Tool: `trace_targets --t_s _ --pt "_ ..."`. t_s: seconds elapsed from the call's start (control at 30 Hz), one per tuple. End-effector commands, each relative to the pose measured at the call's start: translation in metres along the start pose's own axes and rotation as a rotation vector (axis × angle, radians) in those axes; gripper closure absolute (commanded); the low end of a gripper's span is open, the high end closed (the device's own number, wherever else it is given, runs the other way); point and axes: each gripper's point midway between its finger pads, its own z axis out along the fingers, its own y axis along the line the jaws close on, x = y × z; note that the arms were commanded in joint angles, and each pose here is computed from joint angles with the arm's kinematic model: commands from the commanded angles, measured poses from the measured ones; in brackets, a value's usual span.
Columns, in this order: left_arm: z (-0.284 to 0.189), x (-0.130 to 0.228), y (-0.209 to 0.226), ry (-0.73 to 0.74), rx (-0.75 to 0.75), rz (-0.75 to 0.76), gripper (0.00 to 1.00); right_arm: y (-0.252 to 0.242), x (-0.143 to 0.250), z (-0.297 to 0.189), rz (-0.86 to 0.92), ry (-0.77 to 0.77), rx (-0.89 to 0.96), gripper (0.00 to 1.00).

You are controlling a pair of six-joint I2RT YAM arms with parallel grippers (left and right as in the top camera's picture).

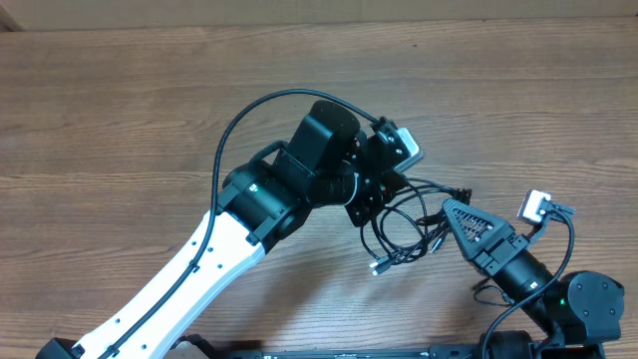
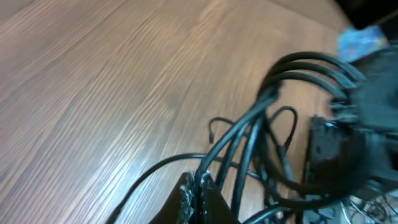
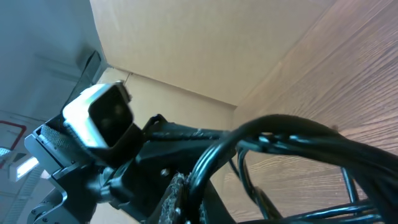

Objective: Untangle cables

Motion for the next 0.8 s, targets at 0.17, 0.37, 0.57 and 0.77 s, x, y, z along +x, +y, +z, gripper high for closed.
trace_targets --t_s 0.17,0.37,0.57,0.77 --pt "-0.024 0.022 0.061 0.065 -0.248 -0.245 0.96 0.013 0.0 -0.002 -0.085 0.003 -0.038 0.96" --pt "-0.037 0.033 0.079 0.074 -0.245 -0.35 0.96 0.013 0.0 -0.002 -0.089 -0.001 -0.037 0.96" --pt "-0.035 0.029 0.064 0.067 -0.141 -0.28 0.96 0.014 -0.001 -0.002 -0.108 -0.002 -0.038 0.96" --pt "-0.033 0.023 0.048 0.047 -0.043 -0.205 0.96 0.013 -0.001 -0.002 -0.112 -0.002 -0.037 0.96"
